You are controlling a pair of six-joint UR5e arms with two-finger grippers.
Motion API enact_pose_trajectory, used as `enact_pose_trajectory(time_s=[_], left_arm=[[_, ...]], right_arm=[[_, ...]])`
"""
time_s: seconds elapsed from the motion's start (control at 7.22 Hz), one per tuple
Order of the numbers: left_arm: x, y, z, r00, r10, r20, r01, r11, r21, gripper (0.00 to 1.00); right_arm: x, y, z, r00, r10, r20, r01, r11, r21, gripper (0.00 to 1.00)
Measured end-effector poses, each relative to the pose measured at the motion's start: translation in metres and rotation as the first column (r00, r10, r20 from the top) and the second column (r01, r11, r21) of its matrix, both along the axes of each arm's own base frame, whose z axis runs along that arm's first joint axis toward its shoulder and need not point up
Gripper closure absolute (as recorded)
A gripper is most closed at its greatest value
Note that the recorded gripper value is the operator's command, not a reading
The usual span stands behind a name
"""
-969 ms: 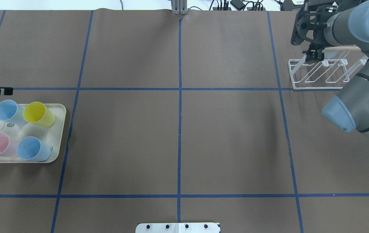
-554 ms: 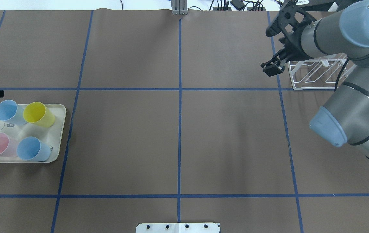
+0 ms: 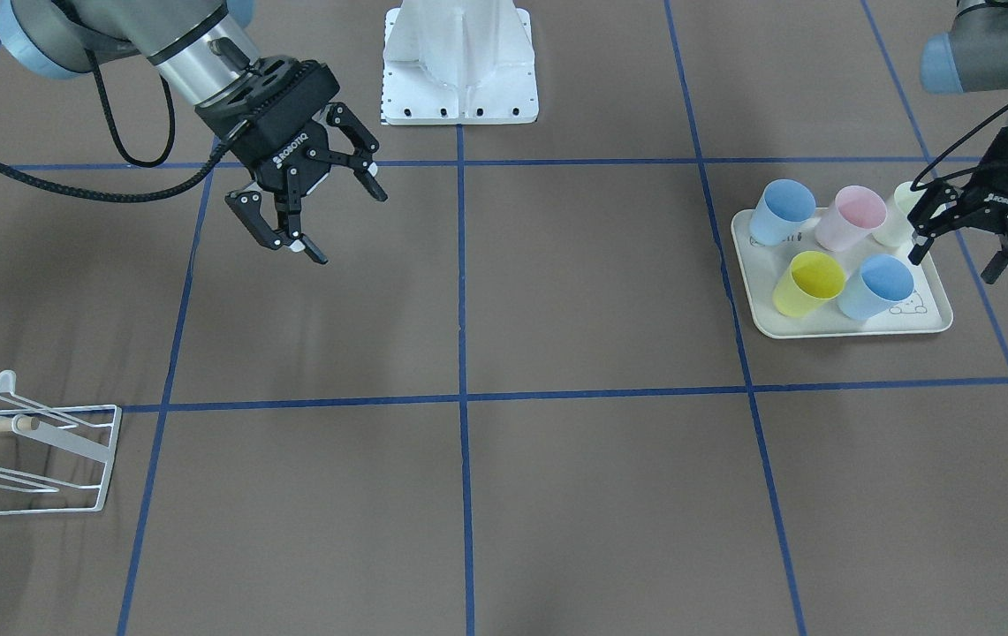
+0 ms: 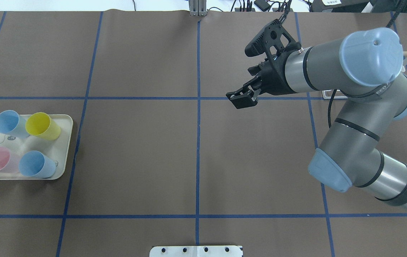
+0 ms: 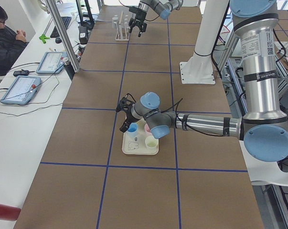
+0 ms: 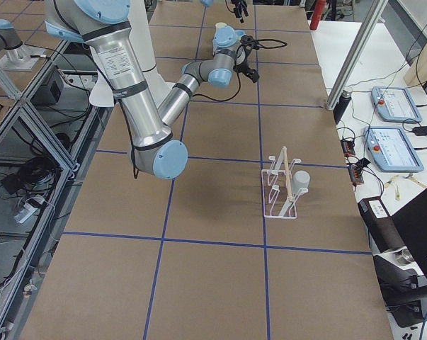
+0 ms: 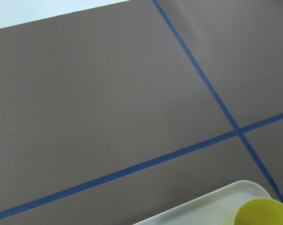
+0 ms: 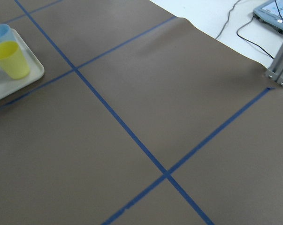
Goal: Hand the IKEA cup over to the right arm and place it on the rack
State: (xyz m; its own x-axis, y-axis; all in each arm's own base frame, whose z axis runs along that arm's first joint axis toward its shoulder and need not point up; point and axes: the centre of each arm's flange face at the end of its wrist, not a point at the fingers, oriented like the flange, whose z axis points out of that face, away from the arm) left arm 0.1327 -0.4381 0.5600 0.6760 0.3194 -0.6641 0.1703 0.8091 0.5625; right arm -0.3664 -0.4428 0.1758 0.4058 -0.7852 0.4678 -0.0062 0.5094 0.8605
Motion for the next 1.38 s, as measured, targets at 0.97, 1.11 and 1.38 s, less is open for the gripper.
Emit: enact_pose_trajectory(time_s=[0.97, 1.11, 1.38], left_arm=[[0.035, 0.014, 0.043, 0.997, 0.074, -0.018, -0.073, 0.997, 0.029, 0.59], [0.037, 0.015, 0.044, 0.997, 0.08, -0.018, -0.079, 0.996, 0.028, 0.63], [0.039, 0.015, 0.048, 0.996, 0.084, -0.014, -0.084, 0.996, 0.023, 0.77]], right_arm=[[-0.008, 0.011, -0.003, 0.997, -0.013, 0.076, 0.011, 1.0, 0.026, 0.01], [-0.008, 0.011, -0.002, 0.997, -0.013, 0.075, 0.011, 1.0, 0.025, 0.01], [-0.009, 0.011, -0.001, 0.997, -0.013, 0.073, 0.011, 1.0, 0.024, 0.01]])
